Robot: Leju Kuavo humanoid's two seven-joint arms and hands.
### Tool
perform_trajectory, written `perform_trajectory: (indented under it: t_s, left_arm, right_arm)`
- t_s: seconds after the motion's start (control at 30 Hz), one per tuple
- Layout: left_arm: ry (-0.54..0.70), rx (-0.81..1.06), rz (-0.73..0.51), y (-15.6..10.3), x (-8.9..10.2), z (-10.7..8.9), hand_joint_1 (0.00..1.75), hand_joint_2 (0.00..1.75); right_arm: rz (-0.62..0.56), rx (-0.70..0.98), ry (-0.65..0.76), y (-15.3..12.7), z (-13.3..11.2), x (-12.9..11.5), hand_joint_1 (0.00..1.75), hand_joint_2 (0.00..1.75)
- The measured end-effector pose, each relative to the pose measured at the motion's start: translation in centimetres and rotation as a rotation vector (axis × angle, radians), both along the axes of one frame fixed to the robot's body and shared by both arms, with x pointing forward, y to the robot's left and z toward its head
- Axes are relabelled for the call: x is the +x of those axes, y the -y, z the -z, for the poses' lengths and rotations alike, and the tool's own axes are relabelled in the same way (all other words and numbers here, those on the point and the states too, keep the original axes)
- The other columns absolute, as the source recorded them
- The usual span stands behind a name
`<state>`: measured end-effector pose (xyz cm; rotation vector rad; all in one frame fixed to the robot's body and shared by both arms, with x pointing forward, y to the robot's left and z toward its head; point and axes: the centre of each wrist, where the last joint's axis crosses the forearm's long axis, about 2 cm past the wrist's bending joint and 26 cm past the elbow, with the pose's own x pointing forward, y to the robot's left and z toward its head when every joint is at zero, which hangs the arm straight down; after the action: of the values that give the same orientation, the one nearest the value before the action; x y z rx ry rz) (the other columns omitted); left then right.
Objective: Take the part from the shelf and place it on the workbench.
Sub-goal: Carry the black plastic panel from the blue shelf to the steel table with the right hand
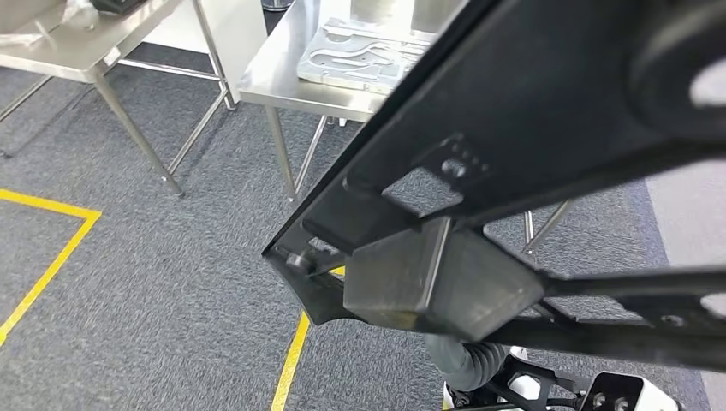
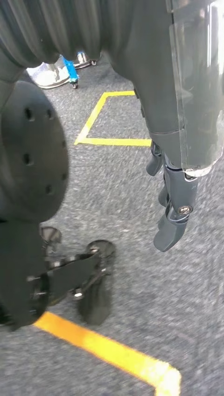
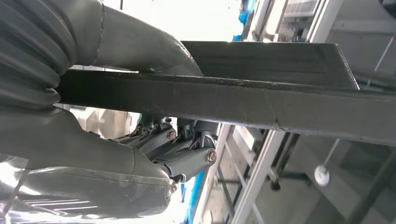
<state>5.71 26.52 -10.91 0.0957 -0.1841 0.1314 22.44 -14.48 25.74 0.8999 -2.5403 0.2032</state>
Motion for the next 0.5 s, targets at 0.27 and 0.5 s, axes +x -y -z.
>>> perform_trajectory:
  t_s: [0.27, 0.5]
  left_arm:
    - [0.004, 0.0, 0.002, 0.01, 0.16, -0.02, 0.0, 1.75]
    - [0.002, -0.002, -0.009, 0.02, 0.05, -0.01, 0.0, 1.75]
  right_arm:
    - [-0.006, -0.005, 0.008, 0.08, -0.13, 0.09, 1.75, 1.75]
    - [-0.022, -0.007, 0.011, -0.05, -0.22, 0.12, 1.75, 1.75]
